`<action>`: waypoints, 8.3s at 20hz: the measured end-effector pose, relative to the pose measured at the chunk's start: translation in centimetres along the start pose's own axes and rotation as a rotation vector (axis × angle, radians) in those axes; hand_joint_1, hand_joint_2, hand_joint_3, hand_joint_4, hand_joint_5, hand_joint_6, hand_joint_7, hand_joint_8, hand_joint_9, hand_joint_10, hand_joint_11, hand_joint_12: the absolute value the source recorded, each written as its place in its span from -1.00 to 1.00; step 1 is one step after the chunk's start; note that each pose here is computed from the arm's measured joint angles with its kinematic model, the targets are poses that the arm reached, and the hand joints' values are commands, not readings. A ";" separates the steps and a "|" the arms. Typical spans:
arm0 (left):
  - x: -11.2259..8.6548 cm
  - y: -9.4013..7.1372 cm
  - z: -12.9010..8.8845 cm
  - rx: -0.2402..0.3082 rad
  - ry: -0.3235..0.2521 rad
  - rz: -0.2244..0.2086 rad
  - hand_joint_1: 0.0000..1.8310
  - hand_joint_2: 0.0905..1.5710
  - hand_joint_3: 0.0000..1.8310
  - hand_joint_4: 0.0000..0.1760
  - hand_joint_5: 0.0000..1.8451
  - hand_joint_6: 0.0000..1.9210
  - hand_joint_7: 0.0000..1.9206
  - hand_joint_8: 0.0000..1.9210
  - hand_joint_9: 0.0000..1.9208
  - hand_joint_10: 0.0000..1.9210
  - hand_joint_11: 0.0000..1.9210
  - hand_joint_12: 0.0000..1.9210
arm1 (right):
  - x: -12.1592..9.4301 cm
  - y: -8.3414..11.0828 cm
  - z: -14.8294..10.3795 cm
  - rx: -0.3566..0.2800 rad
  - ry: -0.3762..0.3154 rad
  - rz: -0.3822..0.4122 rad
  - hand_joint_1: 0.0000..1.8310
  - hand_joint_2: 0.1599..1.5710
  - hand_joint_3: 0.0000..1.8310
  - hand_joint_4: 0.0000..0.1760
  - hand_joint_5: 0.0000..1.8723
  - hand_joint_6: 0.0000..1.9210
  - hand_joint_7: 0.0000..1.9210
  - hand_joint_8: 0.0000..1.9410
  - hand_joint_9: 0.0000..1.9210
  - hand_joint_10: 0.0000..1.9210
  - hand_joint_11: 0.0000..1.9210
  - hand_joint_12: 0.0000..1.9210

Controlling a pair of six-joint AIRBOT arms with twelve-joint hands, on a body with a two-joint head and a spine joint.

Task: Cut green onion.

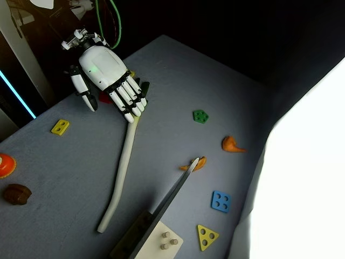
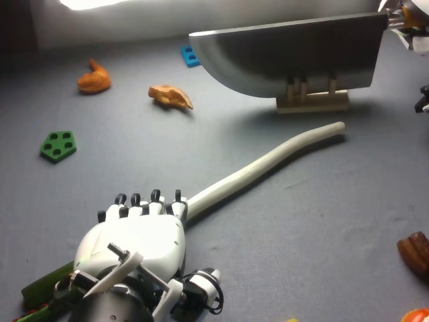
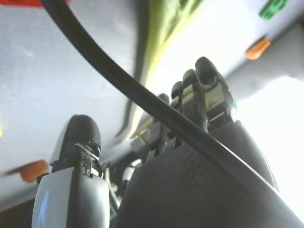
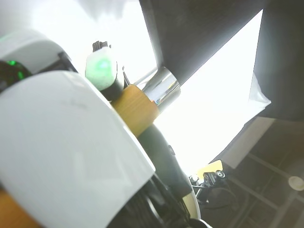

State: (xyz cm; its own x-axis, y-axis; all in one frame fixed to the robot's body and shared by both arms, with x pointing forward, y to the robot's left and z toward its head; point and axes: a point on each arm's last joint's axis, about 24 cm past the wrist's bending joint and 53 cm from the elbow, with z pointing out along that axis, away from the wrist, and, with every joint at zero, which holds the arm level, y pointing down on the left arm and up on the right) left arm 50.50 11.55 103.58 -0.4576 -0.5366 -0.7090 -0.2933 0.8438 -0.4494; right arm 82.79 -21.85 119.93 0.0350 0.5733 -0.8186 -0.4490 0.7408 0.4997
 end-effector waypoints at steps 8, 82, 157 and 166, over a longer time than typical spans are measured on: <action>0.5 0.4 0.4 -0.019 0.000 -0.028 -0.42 0.62 -1.00 -0.40 -0.91 -1.00 -0.94 -1.00 -0.90 -1.00 -1.00 -0.64 | -3.4 1.9 1.3 -0.032 -0.065 0.059 0.74 -0.01 -0.31 1.00 0.41 1.00 0.60 1.00 0.70 1.00 0.76 1.00; 3.0 2.8 0.2 -0.075 0.036 -0.006 -0.98 0.82 -0.99 -1.00 -0.96 -1.00 -0.98 -1.00 -1.00 -1.00 -1.00 -1.00 | 2.7 8.6 -10.7 0.111 -0.128 -0.049 0.74 -0.07 -0.29 1.00 0.52 1.00 0.61 1.00 0.69 1.00 0.75 1.00; -8.2 -10.6 -3.4 0.365 -0.032 0.071 -0.95 0.80 -1.00 -1.00 -0.98 -1.00 -1.00 -1.00 -0.99 -1.00 -1.00 -1.00 | -3.8 -0.4 -2.4 -0.074 -0.337 -0.029 0.74 -0.06 -0.34 1.00 0.51 1.00 0.59 1.00 0.68 1.00 0.75 1.00; -7.7 -10.4 -3.4 0.366 -0.021 0.094 -0.96 0.80 -1.00 -1.00 -0.99 -1.00 -1.00 -1.00 -1.00 -1.00 -1.00 -1.00 | -2.7 -1.3 -2.8 -0.057 -0.324 -0.052 0.76 -0.09 -0.25 1.00 0.55 1.00 0.62 1.00 0.70 1.00 0.77 1.00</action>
State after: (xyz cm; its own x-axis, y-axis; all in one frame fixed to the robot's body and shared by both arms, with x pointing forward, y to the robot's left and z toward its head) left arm 54.26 6.87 115.58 -0.4497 -0.4602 -0.7655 0.0701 0.8362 -0.5439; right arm 80.81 -25.28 120.70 0.3378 0.6233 -0.7053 -0.4875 0.7568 0.4353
